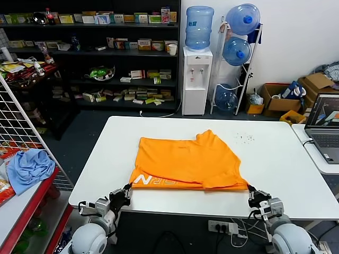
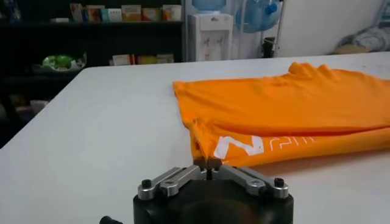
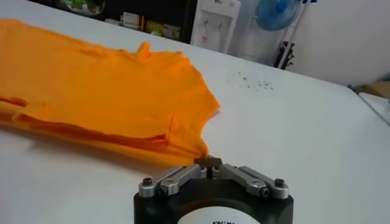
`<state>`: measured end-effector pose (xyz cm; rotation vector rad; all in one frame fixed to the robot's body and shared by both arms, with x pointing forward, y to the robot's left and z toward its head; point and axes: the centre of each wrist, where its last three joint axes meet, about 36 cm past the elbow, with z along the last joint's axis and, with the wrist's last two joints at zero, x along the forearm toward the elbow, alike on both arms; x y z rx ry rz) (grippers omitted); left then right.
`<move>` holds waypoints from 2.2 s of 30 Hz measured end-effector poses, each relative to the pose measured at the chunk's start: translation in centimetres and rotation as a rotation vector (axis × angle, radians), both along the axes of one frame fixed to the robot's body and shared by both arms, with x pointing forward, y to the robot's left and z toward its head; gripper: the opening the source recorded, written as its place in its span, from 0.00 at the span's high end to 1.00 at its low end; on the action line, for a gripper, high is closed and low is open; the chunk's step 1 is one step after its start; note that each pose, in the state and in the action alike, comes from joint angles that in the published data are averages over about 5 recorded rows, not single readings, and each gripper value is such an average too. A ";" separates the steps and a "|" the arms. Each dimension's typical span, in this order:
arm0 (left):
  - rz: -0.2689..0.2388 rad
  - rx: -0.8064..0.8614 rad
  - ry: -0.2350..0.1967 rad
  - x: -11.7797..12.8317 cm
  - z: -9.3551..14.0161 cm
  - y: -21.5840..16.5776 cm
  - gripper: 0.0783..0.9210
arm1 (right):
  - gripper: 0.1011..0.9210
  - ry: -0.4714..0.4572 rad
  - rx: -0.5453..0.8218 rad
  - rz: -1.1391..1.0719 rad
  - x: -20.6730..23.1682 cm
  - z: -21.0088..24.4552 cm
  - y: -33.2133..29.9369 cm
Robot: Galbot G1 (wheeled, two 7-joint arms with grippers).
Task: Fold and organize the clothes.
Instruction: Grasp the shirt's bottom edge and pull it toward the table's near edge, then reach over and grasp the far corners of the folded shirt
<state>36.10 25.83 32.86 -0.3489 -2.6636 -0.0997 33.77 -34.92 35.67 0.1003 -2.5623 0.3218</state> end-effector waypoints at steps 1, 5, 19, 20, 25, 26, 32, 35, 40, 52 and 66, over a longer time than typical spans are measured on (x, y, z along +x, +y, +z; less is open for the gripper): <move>-0.004 0.003 0.006 -0.5 0.2 0.1 0.98 | 0.97 0.006 0.000 0.000 -0.5 0.1 0.0; -0.019 0.011 0.033 -2.5 0.8 0.1 0.97 | 0.94 0.024 0.001 0.000 -2.0 0.6 0.3; -0.035 0.010 0.046 -3.0 4.4 -0.1 0.53 | 0.47 -0.014 0.042 -0.002 -2.0 4.8 0.3; -0.036 0.010 0.044 -2.8 4.7 -0.1 0.50 | 0.44 -0.022 0.050 -0.001 -1.6 5.1 0.3; -0.044 0.007 0.027 -1.4 5.6 -0.1 0.32 | 0.26 -0.059 0.094 -0.005 1.0 6.1 -0.1; -0.046 0.006 0.024 -1.0 5.7 -0.2 0.29 | 0.23 -0.064 0.103 -0.008 1.7 6.3 -0.3; -0.050 0.001 0.006 2.1 6.5 -0.1 0.13 | 0.12 -0.086 0.144 -0.020 6.0 6.8 -1.0; -0.046 -0.004 -0.006 3.9 6.6 -0.3 0.12 | 0.12 -0.092 0.158 -0.020 8.4 6.8 -1.2; -0.041 -0.019 -0.011 7.5 6.3 -1.0 0.12 | 0.12 -0.075 0.187 -0.013 13.3 6.5 -1.6; -0.014 -0.033 0.005 17.7 5.1 -3.3 0.12 | 0.12 -0.006 0.259 -0.019 23.9 5.4 -1.3; 0.050 0.027 0.058 24.2 2.4 -4.4 0.12 | 0.24 0.075 0.312 0.012 29.3 1.5 0.9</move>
